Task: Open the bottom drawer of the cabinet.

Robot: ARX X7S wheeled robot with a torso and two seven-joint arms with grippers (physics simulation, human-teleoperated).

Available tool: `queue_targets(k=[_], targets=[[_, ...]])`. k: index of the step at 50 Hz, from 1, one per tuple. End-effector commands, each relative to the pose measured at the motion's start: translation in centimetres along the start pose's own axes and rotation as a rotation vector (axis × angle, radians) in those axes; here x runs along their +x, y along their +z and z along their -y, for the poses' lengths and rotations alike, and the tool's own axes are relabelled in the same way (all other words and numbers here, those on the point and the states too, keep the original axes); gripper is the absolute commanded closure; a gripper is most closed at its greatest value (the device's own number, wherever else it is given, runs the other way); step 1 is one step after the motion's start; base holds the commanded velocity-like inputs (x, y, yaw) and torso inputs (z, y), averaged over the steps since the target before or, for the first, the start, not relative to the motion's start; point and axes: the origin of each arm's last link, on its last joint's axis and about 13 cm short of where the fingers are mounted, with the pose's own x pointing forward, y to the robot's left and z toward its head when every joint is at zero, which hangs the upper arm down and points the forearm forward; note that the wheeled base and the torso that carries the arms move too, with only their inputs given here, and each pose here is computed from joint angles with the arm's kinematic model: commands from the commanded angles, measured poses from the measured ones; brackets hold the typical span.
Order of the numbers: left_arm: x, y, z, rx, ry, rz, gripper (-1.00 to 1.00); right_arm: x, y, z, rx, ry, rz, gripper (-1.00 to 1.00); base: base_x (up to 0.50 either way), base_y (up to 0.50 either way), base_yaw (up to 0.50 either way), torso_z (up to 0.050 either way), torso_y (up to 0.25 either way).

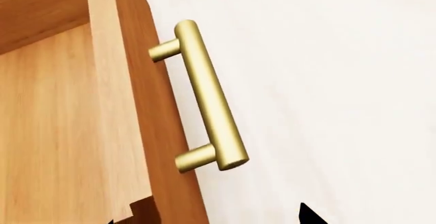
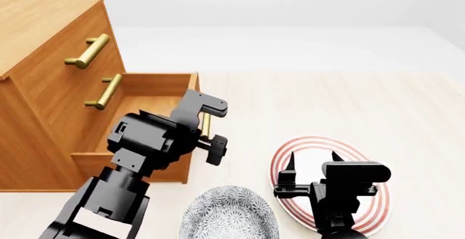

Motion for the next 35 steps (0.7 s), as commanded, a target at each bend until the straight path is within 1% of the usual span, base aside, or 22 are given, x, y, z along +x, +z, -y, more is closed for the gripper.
queue_targets(k=[1, 3, 7, 12, 14, 16, 17, 18, 19, 20, 21, 22, 23, 24, 25, 27, 29, 30, 31, 33, 34, 35], targets=[[-0.6, 0.5, 2.5, -0.008, -0.197, 0.014, -1.0, -0.1, 0.1, 0.0, 0.001, 0.0, 0.005, -1.0, 0.0, 0.0, 0.0, 0.0, 0.0], [-0.8, 0.5, 2.6, -0.007, -0.223, 0.017, -1.0, 0.0, 0.1, 0.0, 0.002, 0.0, 0.004, -1.0, 0.0, 0.0, 0.0, 0.0, 0.0], [-0.9, 0.4, 2.7, -0.001, -0.238, 0.025, -1.0, 0.0, 0.0, 0.0, 0.001, 0.0, 0.002, -1.0, 0.0, 0.0, 0.0, 0.0, 0.0], [-0.9, 0.4, 2.6, 0.0, -0.236, 0.045, -1.0, 0.0, -0.1, 0.1, 0.001, -0.001, 0.001, -1.0, 0.0, 0.0, 0.0, 0.0, 0.0], [-1.1, 0.5, 2.5, -0.005, -0.223, 0.078, -1.0, 0.0, -0.1, 0.0, 0.001, -0.001, 0.001, -1.0, 0.0, 0.0, 0.0, 0.0, 0.005], [-1.8, 0.9, 2.2, -0.022, -0.139, 0.182, -1.0, -0.1, 0.1, 0.0, 0.001, -0.001, 0.004, -1.0, 0.0, 0.0, 0.0, 0.0, 0.0], [-3.1, 1.3, 2.0, -0.016, -0.07, 0.324, -1.0, -0.1, 0.2, 0.0, -0.001, 0.001, 0.006, -1.0, 0.0, 0.0, 0.0, 0.0, 0.01], [-3.9, 1.4, 1.9, -0.013, -0.059, 0.33, -1.0, -0.1, 0.2, 0.0, -0.001, 0.001, 0.006, -1.0, 0.0, 0.0, 0.0, 0.0, 0.0], [-4.6, 1.6, 1.8, -0.024, -0.019, 0.364, -1.0, 0.0, 0.2, -0.1, -0.002, 0.001, 0.006, -1.0, 0.0, 0.0, 0.0, 0.0, 0.0], [-7.1, 2.0, 1.6, -0.066, -0.063, 0.415, -1.0, 0.0, 0.2, -0.2, -0.003, 0.003, 0.008, -1.0, 0.0, 0.0, 0.0, 0.0, 0.0], [-8.6, 2.1, 1.5, -0.064, -0.019, 0.48, -1.0, 0.0, 0.3, -0.2, -0.003, 0.005, 0.01, -1.0, 0.0, 0.0, 0.0, 0.0, 0.012], [-9.7, 2.0, 1.6, -0.066, -0.046, 0.508, -1.0, 0.0, 0.3, -0.3, -0.003, 0.005, 0.012, -1.0, 0.0, 0.0, 0.0, 0.0, 0.0], [-10.8, 1.8, 1.6, -0.058, -0.071, 0.508, -1.0, -0.1, 0.4, -0.3, -0.003, 0.006, 0.013, -1.0, 0.0, 0.0, 0.0, 0.0, 0.0], [-12.1, 1.6, 1.6, -0.057, -0.046, 0.552, -1.0, -0.1, 0.4, -0.3, -0.002, 0.003, 0.015, -1.0, 0.0, 0.0, 0.0, 0.0, 0.0], [-13.4, 1.2, 1.0, -0.082, 0.009, 0.605, -1.0, -0.1, 0.6, -0.3, 0.0, 0.003, 0.019, -1.0, 0.0, 0.0, 0.0, 0.0, 0.0], [-14.5, 0.7, 1.1, -0.124, 0.054, 0.604, -1.0, -0.2, 0.7, -0.3, 0.001, 0.004, 0.026, -1.0, 0.0, 0.0, 0.0, 0.0, 0.0], [-15.5, -1.3, 1.5, -0.134, 0.024, 0.63, -1.0, -0.4, 1.3, -0.3, 0.002, 0.003, 0.043, -1.0, 0.0, 0.0, 0.0, 0.0, 0.0], [-15.6, -1.9, 1.6, -0.13, 0.008, 0.638, -1.0, -0.4, 1.5, -0.2, 0.003, 0.002, 0.048, -1.0, 0.0, 0.0, 0.0, 0.0, 0.0], [-15.7, -3.5, 1.8, -0.143, 0.001, 0.659, -1.0, -0.4, 2.0, -0.1, 0.002, -0.008, 0.064, -1.0, 0.0, 0.0, 0.0, 0.0, 0.0], [-15.7, -4.8, 2.0, -0.155, -0.014, 0.687, -1.0, -0.5, 2.5, 0.0, 0.001, -0.017, 0.082, -1.0, 0.0, 0.0, 0.0, 0.0, 0.0], [-15.7, -5.7, 2.2, -0.153, 0.004, 0.721, -1.0, -0.5, 2.9, 0.0, 0.001, -0.025, 0.106, -1.0, 0.0, 0.0, 0.0, 0.0, 0.0], [-15.5, -6.9, 2.5, -0.15, 0.035, 0.784, -1.0, -0.6, 3.6, 0.1, 0.0, -0.028, 0.135, -1.0, 0.0, 0.0, 0.0, 0.0, 0.0]])
